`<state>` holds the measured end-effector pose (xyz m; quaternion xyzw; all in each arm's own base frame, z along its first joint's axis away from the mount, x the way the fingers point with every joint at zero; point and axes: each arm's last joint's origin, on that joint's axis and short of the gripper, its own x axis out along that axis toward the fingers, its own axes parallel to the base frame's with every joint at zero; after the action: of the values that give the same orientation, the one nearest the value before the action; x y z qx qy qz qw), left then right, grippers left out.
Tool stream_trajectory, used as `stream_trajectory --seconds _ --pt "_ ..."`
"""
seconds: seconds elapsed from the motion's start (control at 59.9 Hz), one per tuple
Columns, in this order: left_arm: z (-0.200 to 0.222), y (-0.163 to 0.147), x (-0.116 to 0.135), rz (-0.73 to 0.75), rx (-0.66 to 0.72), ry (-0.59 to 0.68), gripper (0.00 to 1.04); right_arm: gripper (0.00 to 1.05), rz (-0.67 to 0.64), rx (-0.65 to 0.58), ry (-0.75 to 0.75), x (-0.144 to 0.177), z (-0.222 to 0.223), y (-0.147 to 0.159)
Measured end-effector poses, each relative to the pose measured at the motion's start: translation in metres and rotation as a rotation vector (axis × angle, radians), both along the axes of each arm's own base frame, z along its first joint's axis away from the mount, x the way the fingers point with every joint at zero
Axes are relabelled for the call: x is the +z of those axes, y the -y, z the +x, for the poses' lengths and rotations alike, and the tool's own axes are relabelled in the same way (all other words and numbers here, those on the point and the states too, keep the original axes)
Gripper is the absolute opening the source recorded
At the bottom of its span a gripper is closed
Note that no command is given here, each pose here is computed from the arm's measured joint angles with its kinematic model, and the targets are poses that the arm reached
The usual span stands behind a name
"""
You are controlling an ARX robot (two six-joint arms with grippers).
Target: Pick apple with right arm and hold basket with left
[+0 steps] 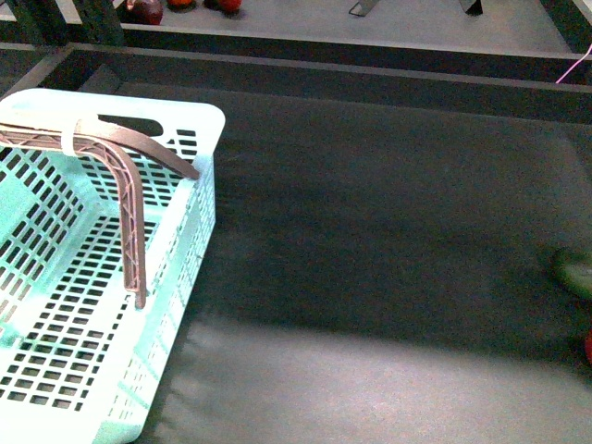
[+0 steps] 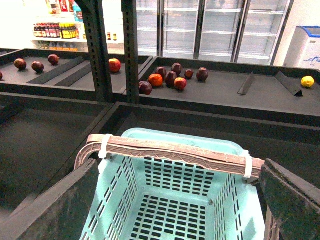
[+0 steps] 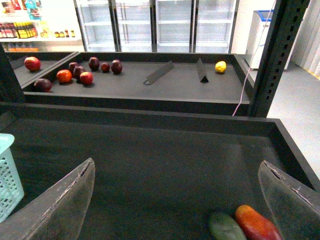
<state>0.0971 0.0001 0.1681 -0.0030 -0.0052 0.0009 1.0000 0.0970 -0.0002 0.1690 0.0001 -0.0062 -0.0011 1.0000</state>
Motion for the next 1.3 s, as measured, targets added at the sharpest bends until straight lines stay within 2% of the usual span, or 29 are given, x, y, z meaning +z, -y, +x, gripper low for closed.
stream_trajectory --seconds 0.768,0.801,0.868,0.885,0.902,0.935,0.985,1.035,1.302 --pt "0.000 0.000 0.000 0.000 0.000 0.000 0.98 0.96 0.000 0.000 0.000 0.000 0.000 0.000" --pt "0.000 0.000 -0.001 -0.054 -0.042 -0.064 0.98 0.96 0.000 0.000 0.000 0.000 0.000 0.000" --pt "0.001 0.000 0.000 -0.290 -0.129 -0.377 0.98 0.96 0.000 0.002 0.000 0.000 0.000 0.000" --pt "0.001 0.000 -0.001 -0.388 -0.127 -0.459 0.98 0.96 0.000 0.003 0.000 0.000 0.000 0.000" --pt "0.001 0.000 -0.002 -0.412 -0.127 -0.495 0.98 0.96 0.000 0.003 0.000 0.000 0.000 0.000" --pt "0.001 0.000 -0.007 -0.553 -0.086 -0.598 0.98 0.96 0.000 0.002 0.000 0.000 0.000 0.000" --pt "0.000 0.000 -0.010 -0.689 -0.052 -0.647 0.98 0.96 0.000 0.000 0.000 0.000 0.000 0.000" --pt "0.000 0.000 -0.010 -0.759 -0.033 -0.653 0.98 0.96 0.000 0.000 0.000 0.000 0.000 0.000" --pt "0.024 0.000 -0.007 -0.932 -0.020 -0.634 0.98 0.96 0.000 0.000 0.000 0.000 0.000 0.000"
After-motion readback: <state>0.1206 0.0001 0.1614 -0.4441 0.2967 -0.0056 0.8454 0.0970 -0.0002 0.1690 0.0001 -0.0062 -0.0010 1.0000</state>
